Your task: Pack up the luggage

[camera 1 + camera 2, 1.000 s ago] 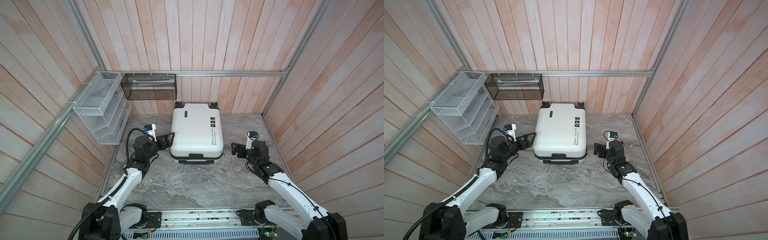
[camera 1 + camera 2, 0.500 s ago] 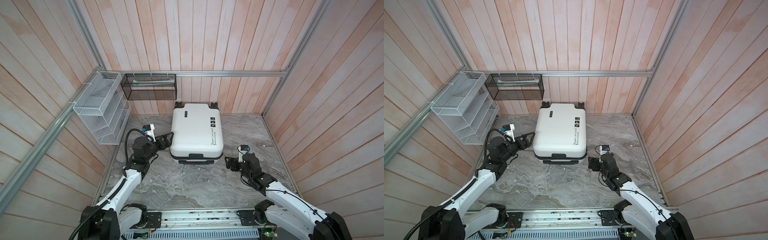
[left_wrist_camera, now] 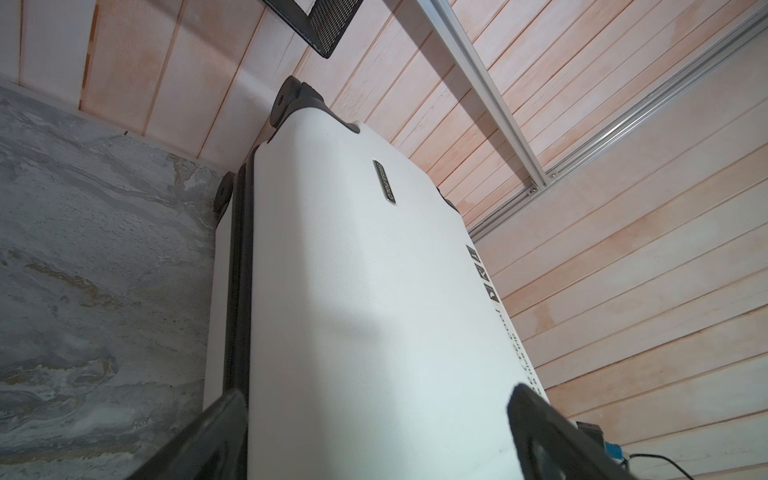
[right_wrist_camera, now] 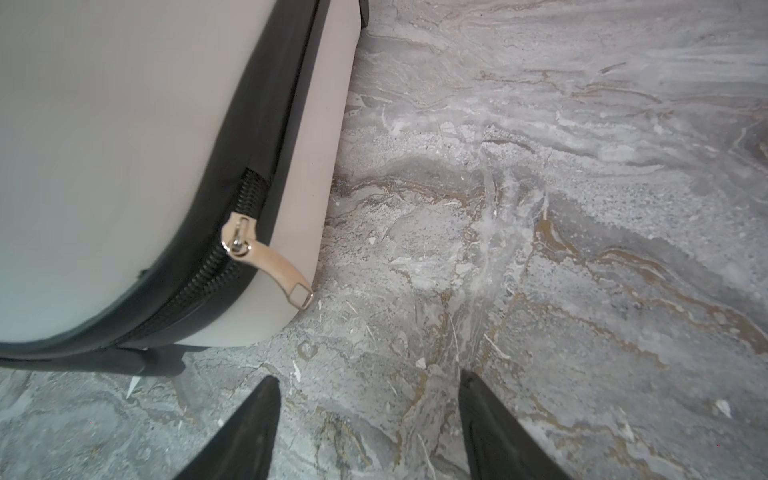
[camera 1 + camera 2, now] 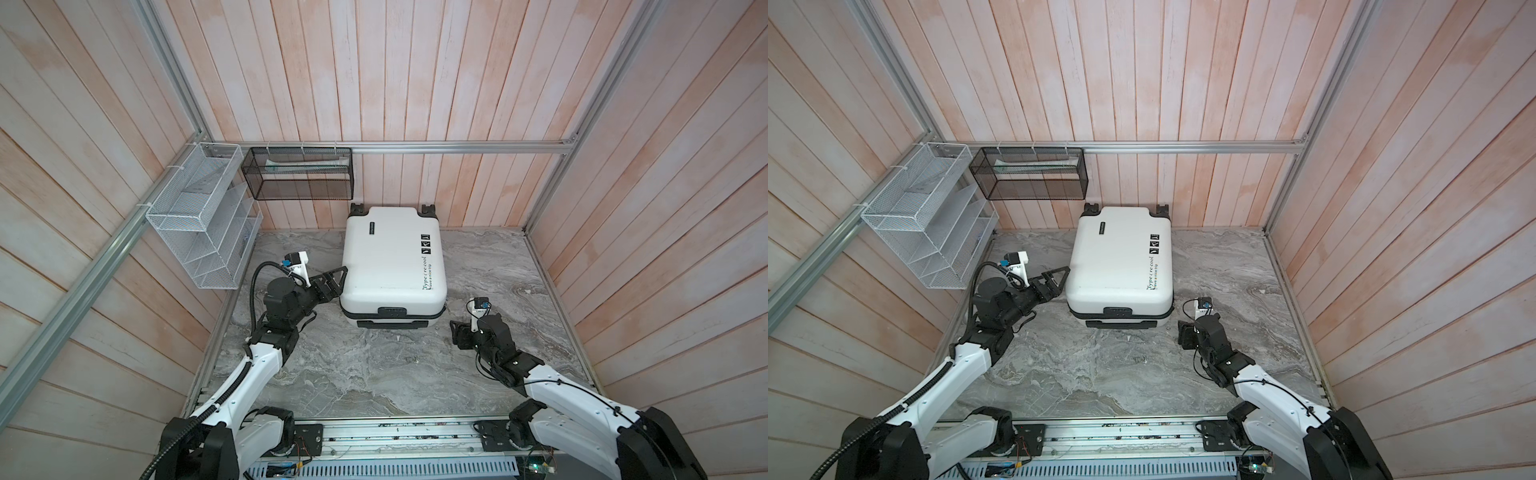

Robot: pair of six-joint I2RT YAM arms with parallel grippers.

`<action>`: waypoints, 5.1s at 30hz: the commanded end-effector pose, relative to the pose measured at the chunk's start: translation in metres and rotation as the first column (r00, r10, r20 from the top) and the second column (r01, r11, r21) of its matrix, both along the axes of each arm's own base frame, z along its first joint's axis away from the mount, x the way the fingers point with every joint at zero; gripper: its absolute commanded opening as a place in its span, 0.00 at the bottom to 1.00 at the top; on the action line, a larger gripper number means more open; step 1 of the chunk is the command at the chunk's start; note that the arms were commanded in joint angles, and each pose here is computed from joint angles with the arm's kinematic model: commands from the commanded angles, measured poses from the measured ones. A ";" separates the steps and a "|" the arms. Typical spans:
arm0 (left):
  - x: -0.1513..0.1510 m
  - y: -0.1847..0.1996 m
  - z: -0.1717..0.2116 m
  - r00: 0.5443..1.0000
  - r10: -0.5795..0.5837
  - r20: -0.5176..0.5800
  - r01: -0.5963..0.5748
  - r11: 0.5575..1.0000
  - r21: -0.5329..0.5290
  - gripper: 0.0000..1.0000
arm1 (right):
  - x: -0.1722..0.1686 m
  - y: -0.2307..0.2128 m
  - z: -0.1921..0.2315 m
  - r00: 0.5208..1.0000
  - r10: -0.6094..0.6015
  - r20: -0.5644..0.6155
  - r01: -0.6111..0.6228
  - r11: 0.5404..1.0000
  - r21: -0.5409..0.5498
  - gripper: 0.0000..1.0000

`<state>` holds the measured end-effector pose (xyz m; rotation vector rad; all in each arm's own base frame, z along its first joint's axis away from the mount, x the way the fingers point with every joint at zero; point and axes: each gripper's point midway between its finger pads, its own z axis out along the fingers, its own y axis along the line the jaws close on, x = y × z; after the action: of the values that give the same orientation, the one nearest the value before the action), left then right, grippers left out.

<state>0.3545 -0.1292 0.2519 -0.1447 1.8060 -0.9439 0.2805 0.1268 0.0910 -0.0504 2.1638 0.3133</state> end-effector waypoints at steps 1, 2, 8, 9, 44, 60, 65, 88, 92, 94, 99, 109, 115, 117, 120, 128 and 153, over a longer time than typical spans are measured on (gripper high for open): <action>-0.003 -0.002 0.009 0.999 -0.012 0.032 0.013 0.999 -0.036 1.00 | 0.010 0.002 0.009 0.998 0.001 0.069 0.001 0.999 -0.037 0.67; -0.003 -0.003 0.009 0.999 -0.015 0.033 0.017 0.999 -0.038 1.00 | 0.012 0.003 0.009 0.997 0.000 0.073 0.003 0.999 -0.039 0.66; -0.001 -0.007 0.013 0.999 -0.039 0.038 0.040 0.998 -0.047 1.00 | 0.016 0.010 0.003 0.997 0.001 0.079 0.002 0.999 -0.040 0.63; 0.000 -0.008 0.014 0.998 -0.041 0.039 0.043 0.998 -0.046 1.00 | 0.017 0.011 0.002 0.997 0.002 0.080 0.001 0.999 -0.038 0.62; 0.005 -0.014 0.005 0.997 -0.073 0.026 0.075 0.995 -0.071 1.00 | 0.039 0.039 0.011 0.972 0.076 0.225 -0.021 0.972 -0.236 0.23; 0.011 -0.007 -0.008 0.999 -0.029 -0.027 0.028 0.999 -0.026 1.00 | 0.017 0.036 -0.001 0.989 0.059 0.135 -0.031 0.978 -0.205 0.00; 0.014 -0.009 -0.017 0.998 -0.036 -0.055 0.036 0.999 -0.001 1.00 | 0.006 0.043 -0.004 0.988 0.110 0.105 -0.092 0.982 -0.167 0.00; 0.022 -0.013 -0.028 0.995 -0.056 -0.082 0.056 0.998 0.002 1.00 | -0.029 0.060 -0.004 0.972 0.226 0.059 -0.226 0.974 0.006 0.00; 0.019 -0.006 -0.031 0.996 -0.012 -0.087 0.014 1.000 0.014 1.00 | -0.025 0.058 -0.006 0.978 0.203 0.055 -0.203 0.979 -0.010 0.00; 0.016 -0.003 -0.033 0.996 -0.002 -0.092 0.003 1.000 0.019 1.00 | -0.023 0.057 -0.006 0.981 0.188 0.058 -0.187 0.982 -0.017 0.00; 0.003 0.005 -0.043 0.993 0.032 -0.114 -0.028 0.999 0.036 1.00 | -0.016 0.057 -0.003 0.983 0.166 0.073 -0.164 0.986 -0.022 0.00; -0.036 0.036 -0.089 0.963 0.183 -0.197 -0.175 0.983 0.055 0.98 | -0.014 0.059 -0.005 0.982 0.175 0.076 -0.173 0.985 -0.027 0.00; -0.064 0.057 -0.125 0.925 0.282 -0.254 -0.276 0.959 0.060 0.85 | -0.015 0.061 -0.004 0.979 0.186 0.082 -0.185 0.983 -0.017 0.00; -0.071 0.060 -0.135 0.918 0.294 -0.268 -0.288 0.956 0.064 0.82 | -0.015 0.062 -0.003 0.978 0.191 0.086 -0.191 0.982 -0.015 0.00; -0.077 0.058 -0.148 0.919 0.283 -0.275 -0.269 0.959 0.087 0.76 | -0.016 0.063 -0.002 0.976 0.198 0.089 -0.198 0.980 -0.013 0.00; -0.085 0.041 -0.167 0.943 0.308 -0.128 -0.266 0.926 0.269 0.80 | -0.015 0.061 -0.002 0.974 0.205 0.096 -0.206 0.978 0.004 0.00; -0.107 0.044 -0.052 0.869 0.322 0.377 -0.372 0.926 0.066 0.75 | -0.004 0.054 0.004 0.967 0.226 0.119 -0.235 0.970 0.064 0.00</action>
<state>0.2548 -0.0973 0.2153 -0.1370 1.4347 -0.5503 0.2744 0.1861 0.0951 -0.2878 2.0461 0.5313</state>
